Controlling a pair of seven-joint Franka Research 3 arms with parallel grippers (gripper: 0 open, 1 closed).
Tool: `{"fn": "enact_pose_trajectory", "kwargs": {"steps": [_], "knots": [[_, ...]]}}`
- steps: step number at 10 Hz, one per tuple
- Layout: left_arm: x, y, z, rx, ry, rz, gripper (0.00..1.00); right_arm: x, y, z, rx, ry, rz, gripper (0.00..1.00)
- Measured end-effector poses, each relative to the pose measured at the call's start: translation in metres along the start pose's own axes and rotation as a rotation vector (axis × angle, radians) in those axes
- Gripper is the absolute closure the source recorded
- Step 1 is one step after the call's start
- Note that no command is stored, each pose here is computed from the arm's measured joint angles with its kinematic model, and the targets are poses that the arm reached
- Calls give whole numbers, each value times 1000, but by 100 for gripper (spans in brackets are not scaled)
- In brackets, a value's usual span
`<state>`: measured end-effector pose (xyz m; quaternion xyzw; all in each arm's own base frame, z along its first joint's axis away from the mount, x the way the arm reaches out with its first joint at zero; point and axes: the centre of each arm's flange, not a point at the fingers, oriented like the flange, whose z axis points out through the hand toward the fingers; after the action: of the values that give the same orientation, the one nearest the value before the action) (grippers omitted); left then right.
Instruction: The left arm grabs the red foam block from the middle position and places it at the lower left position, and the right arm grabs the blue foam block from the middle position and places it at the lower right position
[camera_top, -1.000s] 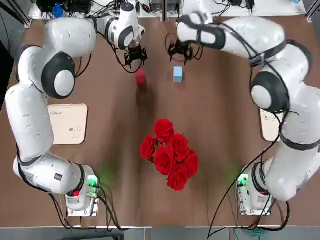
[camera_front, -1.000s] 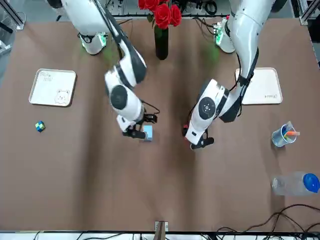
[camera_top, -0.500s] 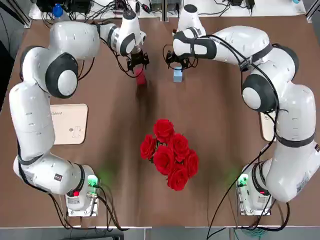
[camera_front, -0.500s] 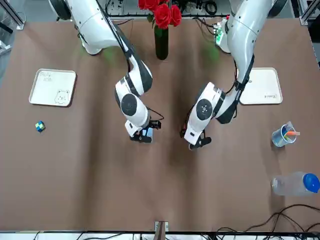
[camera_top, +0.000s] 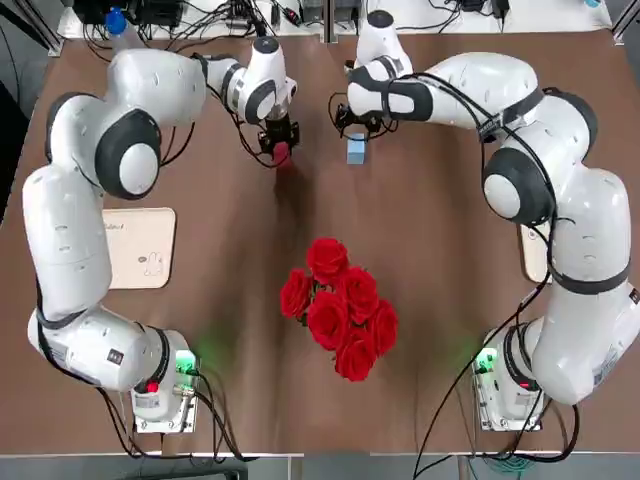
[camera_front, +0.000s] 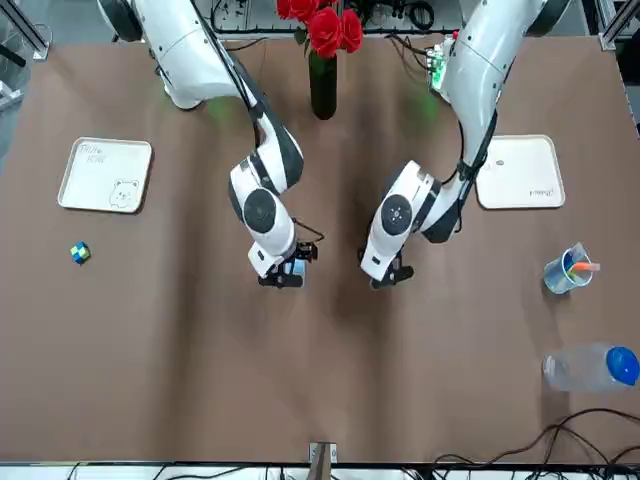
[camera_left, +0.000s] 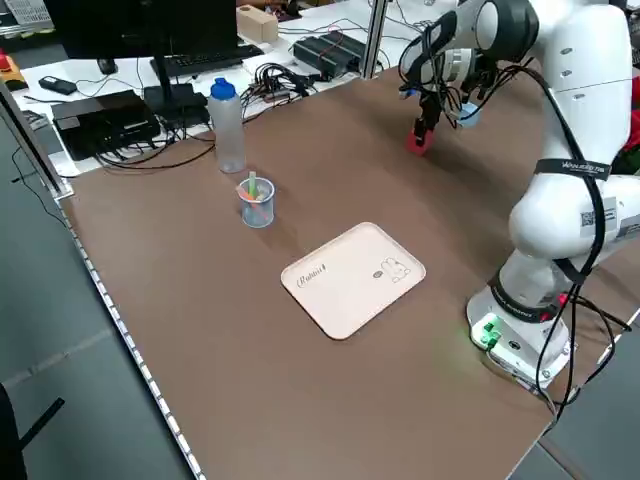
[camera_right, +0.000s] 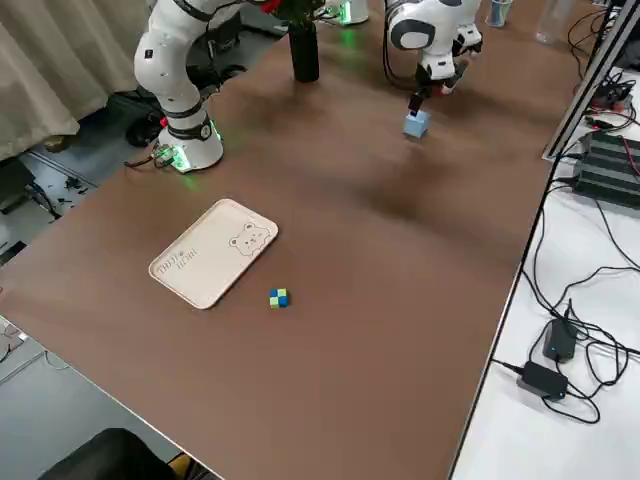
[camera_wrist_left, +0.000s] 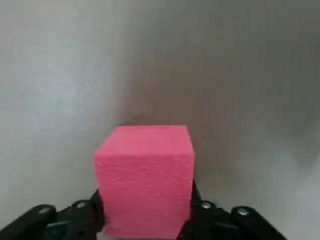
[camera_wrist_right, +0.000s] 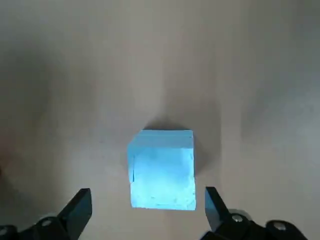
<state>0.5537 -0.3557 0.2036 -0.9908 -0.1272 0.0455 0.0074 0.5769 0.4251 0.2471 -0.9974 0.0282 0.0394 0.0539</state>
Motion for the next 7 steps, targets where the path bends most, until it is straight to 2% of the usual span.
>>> {"fn": "enact_pose_trajectory", "kwargs": {"steps": [3,5,7], "knots": [[20,-22,-43,19,12,-43,42,-1,2,15,-15,-14,-1,0],[32,-55,-103,62,16,-82,42,-2,2,24,-23,-22,-3,0],[49,-100,-140,101,-4,-79,42,-3,2,32,-29,-26,-5,1]]}}
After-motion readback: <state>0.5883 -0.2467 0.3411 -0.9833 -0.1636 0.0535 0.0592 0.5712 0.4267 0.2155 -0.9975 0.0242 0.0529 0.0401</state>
